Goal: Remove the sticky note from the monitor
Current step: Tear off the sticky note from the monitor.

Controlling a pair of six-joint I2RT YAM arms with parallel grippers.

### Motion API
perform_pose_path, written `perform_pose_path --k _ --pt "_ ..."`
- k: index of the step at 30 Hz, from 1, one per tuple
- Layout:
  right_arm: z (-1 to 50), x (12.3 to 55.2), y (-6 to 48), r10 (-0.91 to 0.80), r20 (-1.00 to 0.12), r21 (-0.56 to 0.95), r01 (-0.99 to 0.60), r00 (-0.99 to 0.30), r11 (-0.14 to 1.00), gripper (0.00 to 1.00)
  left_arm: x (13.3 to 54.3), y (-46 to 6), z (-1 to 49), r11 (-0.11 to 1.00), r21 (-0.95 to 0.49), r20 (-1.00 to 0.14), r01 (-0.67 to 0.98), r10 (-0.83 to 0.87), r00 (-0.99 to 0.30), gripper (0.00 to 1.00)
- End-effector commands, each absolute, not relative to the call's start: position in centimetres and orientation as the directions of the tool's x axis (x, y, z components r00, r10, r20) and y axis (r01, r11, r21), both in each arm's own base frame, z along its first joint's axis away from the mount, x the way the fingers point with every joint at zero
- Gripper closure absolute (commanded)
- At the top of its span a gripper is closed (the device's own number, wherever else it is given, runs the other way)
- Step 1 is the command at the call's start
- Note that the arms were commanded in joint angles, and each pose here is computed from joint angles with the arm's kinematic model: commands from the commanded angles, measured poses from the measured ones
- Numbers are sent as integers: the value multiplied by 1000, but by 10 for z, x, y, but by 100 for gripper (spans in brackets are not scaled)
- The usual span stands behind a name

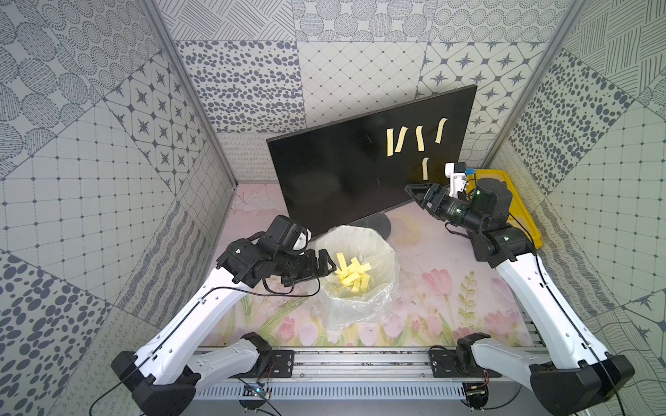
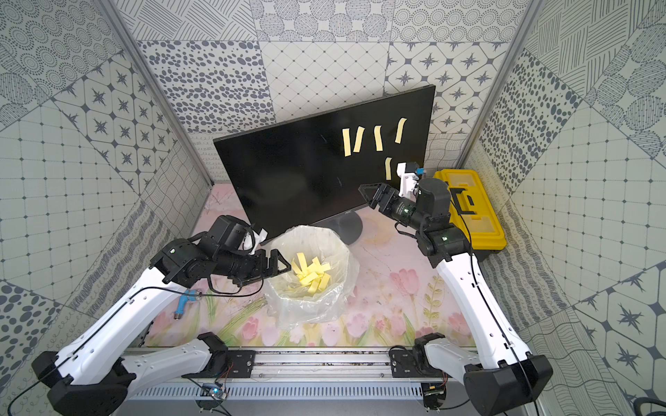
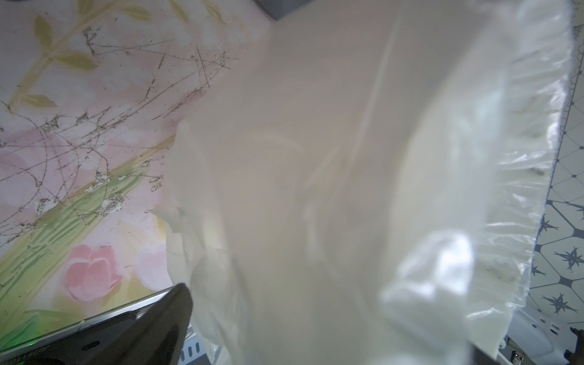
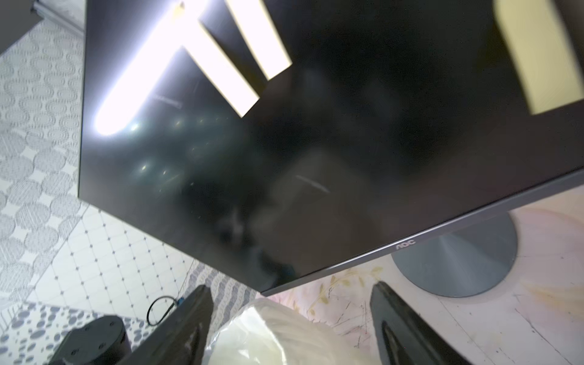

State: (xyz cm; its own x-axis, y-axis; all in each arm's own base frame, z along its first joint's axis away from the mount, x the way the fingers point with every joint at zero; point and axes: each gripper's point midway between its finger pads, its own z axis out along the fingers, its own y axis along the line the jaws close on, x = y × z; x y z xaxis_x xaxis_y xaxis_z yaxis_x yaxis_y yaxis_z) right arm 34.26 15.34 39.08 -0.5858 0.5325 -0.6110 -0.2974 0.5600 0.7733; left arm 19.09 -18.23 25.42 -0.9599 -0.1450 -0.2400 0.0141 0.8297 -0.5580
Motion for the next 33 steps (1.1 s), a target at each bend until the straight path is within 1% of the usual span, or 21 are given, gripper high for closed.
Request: perform_pose_path --k 1,6,9,23,33 --pt "402 355 126 650 -570 820 -290 -502 494 17 194 -188 260 822 -568 -267 48 -128 -955 1" --pt "382 376 98 741 -482 876 -233 -467 423 18 193 -188 260 822 -568 -262 45 -129 -956 1" --pt "374 386 90 764 -457 889 -221 -456 400 19 194 -188 261 822 -567 -263 47 -127 -956 1" --pt "351 431 83 793 -408 913 -199 -452 356 22 192 -187 261 826 -562 -257 42 -126 -958 1" --pt "354 455 84 794 -404 915 -213 -454 343 26 192 -186 262 826 -562 -258 40 -129 -958 1"
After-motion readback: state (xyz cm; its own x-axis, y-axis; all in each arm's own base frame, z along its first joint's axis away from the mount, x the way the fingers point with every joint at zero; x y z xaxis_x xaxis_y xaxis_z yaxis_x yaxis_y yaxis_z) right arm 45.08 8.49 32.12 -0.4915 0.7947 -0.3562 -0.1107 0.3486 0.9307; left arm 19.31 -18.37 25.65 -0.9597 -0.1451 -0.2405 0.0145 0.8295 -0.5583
